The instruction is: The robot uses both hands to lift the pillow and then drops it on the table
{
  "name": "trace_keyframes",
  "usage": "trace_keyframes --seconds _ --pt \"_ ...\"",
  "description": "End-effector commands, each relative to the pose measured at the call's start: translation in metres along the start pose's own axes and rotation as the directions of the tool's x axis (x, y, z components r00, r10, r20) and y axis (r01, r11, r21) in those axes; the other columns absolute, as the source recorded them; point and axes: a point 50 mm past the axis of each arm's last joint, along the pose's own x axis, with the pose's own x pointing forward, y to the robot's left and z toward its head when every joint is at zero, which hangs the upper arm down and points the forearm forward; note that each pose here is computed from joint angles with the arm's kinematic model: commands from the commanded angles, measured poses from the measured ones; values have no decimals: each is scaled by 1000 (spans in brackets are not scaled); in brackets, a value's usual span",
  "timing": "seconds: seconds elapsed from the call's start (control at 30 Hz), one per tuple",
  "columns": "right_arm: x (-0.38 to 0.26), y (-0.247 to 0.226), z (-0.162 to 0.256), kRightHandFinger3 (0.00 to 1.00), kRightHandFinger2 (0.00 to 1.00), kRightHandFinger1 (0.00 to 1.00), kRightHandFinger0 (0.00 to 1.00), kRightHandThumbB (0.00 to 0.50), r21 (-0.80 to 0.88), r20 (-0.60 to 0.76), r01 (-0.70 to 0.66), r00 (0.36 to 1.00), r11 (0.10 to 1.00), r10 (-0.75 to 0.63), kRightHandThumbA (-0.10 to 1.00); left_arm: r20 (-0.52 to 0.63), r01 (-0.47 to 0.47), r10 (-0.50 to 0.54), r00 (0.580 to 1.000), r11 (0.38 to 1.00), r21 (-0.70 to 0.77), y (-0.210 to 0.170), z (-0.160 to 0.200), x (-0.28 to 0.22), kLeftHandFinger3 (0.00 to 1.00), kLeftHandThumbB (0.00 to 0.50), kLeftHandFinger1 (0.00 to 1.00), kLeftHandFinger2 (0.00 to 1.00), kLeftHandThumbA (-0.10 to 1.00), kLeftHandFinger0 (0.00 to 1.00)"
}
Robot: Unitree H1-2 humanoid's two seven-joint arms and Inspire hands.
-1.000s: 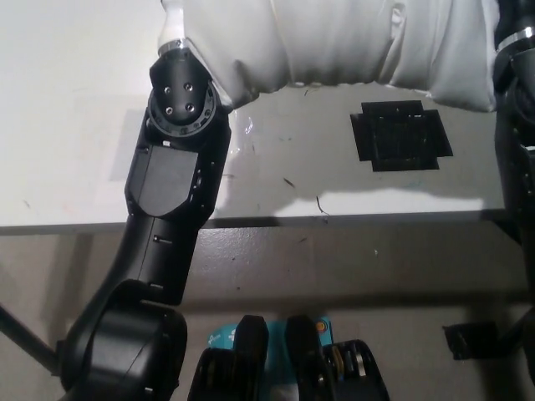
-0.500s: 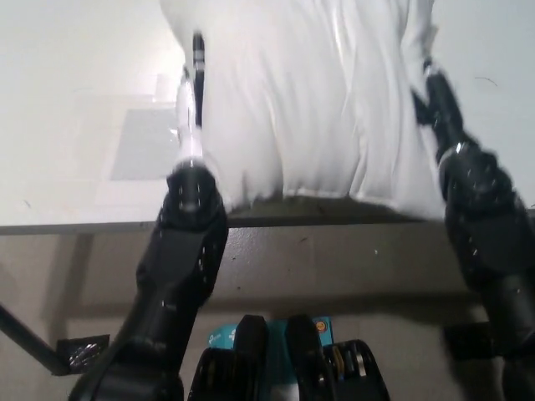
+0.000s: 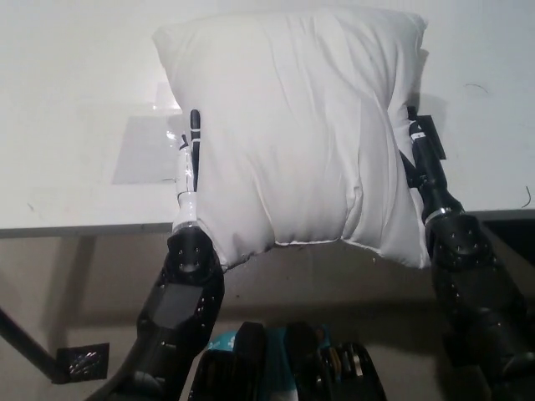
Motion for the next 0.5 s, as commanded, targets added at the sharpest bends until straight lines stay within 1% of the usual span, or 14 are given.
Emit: trace_keyframes --seconds 0.0,0.03,0.07,0.1,0.13,0.23,0.27,0.3,0.33,0.37,0.4,0.43,0.47 --pt "-14 59 -11 1000 1000 1000 1000 425 35 -1 -180 984 983 180 1000 5 183 -182 983 983 -23 -49 -1 -20 1000 201 1000 1000 1000 1000" --pt "-14 58 -5 1000 1000 1000 1000 440 40 19 -177 984 983 176 1000 20 186 -186 982 982 -23 -49 3 -19 1000 186 1000 1000 1000 1000" --pt "-11 56 7 1000 1000 1000 1000 434 37 59 -174 983 984 172 1000 49 192 -191 980 981 -32 -50 13 -17 1000 172 1000 1000 1000 1000" --pt "-11 55 9 1000 1000 1000 1000 430 34 66 -174 983 984 171 1000 54 193 -191 980 981 -35 -50 15 -16 1000 169 1000 1000 1000 1000" --pt "-11 52 19 1000 1000 1000 1000 444 27 95 -170 981 985 167 1000 75 197 -194 978 980 -37 -50 22 -16 1000 177 1000 1000 1000 1000" --pt "-13 48 29 1000 1000 1000 1000 449 19 131 -166 978 986 162 1000 99 196 -193 976 980 -25 -50 30 -16 1000 191 1000 1000 1000 1000" --pt "-14 43 44 1000 1000 1000 1000 463 -7 173 -160 972 987 158 1000 147 207 -202 968 978 -16 -49 42 -15 1000 201 1000 1000 1000 1000" --pt "-16 41 54 1000 1000 1000 1000 462 -22 199 -154 968 988 155 1000 173 213 -208 963 977 -11 -47 50 -14 1000 184 1000 1000 1000 1000" --pt "-17 38 65 1000 1000 1000 1000 434 -45 232 -143 961 989 149 1000 199 217 -212 957 976 -4 -45 59 -13 1000 176 1000 1000 1000 1000" --pt "-18 36 69 1000 1000 1000 1000 426 -54 241 -139 959 989 148 1000 206 217 -212 955 976 -3 -45 61 -13 1000 175 1000 1000 1000 1000" --pt "-20 31 82 1000 1000 1000 1000 423 -79 271 -125 952 989 142 1000 244 224 -217 945 975 -2 -43 73 -13 1000 170 1000 1000 1000 1000" --pt "-22 25 96 1000 1000 1000 1000 412 -100 298 -110 945 989 135 1000 279 235 -225 934 972 -4 -40 84 -13 1000 181 1000 1000 1000 1000" --pt "-23 22 100 1000 1000 1000 1000 399 -107 305 -104 943 989 132 1000 285 235 -227 931 972 5 -39 87 -13 1000 196 1000 1000 1000 1000"
